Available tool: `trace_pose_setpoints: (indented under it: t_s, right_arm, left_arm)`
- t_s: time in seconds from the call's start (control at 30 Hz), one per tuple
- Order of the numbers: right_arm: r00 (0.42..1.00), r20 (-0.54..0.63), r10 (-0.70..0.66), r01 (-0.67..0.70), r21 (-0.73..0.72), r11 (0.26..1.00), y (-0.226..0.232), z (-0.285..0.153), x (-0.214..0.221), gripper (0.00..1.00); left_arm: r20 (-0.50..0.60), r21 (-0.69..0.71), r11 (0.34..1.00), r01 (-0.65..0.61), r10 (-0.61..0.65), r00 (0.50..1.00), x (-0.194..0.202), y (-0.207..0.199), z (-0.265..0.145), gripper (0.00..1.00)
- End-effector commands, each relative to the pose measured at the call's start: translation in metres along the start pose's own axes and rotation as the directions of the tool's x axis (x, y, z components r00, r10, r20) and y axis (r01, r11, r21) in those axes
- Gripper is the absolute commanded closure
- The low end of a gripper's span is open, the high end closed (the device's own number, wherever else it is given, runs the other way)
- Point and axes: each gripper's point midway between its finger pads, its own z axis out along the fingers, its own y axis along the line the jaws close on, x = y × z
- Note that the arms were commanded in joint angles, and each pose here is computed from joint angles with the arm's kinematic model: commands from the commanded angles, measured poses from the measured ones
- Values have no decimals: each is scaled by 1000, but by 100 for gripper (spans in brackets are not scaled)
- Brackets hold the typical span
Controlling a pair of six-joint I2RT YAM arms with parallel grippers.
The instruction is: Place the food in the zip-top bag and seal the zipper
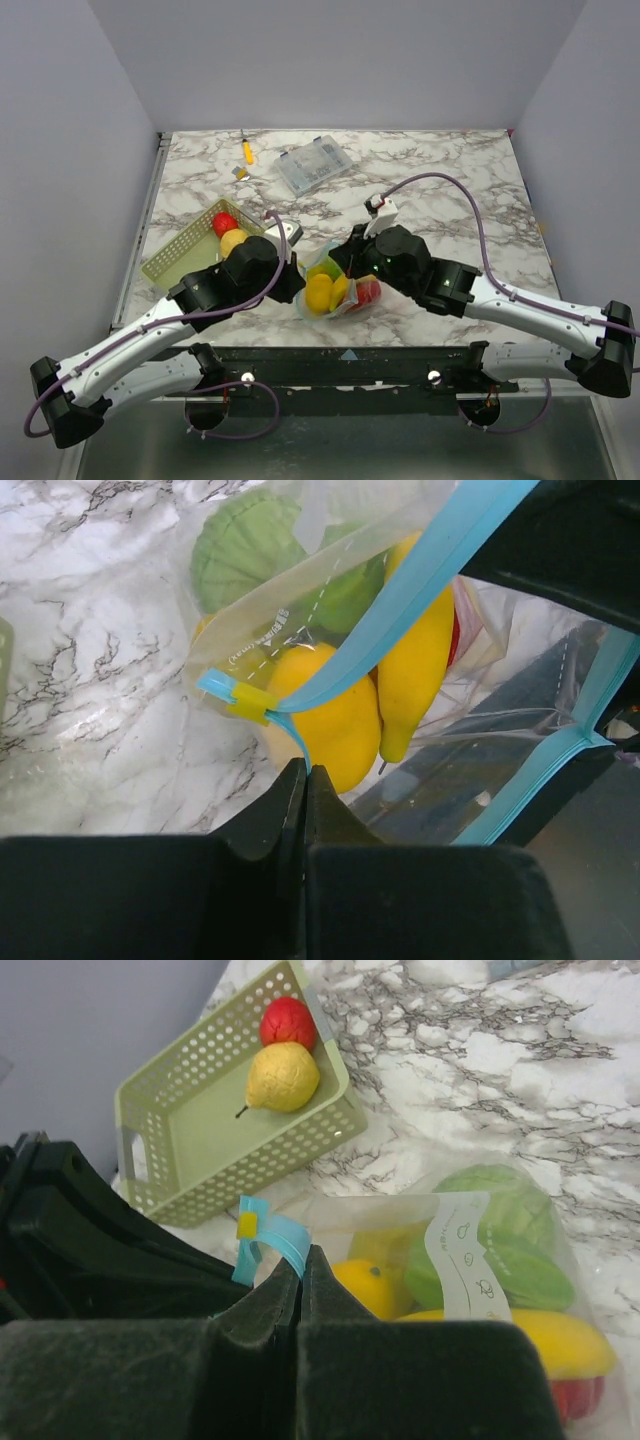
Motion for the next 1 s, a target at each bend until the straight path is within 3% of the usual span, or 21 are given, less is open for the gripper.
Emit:
trace_pose_setpoints:
  t_s: [0.0,0.13,0.33,0.43,0.57,0.67,0.83,0.97]
  right_arm:
    - [945,-119,-303,286,-141,948,10,-17,11,99]
    - [863,-206,-461,421,-210,882,12,-21,21,99]
    - [848,-216,-484,441,-217,871,22,-29,4,99]
    - [866,-226,-446,427,-129,895,0,-21,16,95]
    - [866,-291,-406,422,-7,906,-38,3,54,99]
    - [877,-268,-399,417,9,909,-28,4,37,99]
    - [882,-181,-435,415,-139,899,36,-11,-26,99]
    - [847,-217,-486,435,-244,867,55,-11,-20,99]
  left_arm:
    - [107,21,992,122,-124,986,-30,-9,-15,100]
    - [238,148,938,314,-342,909,-72,-29,-31,100]
    - [359,186,805,563,-590,724,-120,-22,-57,100]
    - [362,142,746,651,-651,667,-104,-3,-40,100]
    - [266,119,628,769,-767,584,-62,30,1,100]
    - [268,162,630,760,-769,580,-69,28,-7,100]
    - [342,267,651,711,-753,561,-114,12,-54,100]
    - [319,296,625,722,-777,542,-123,4,-59,100]
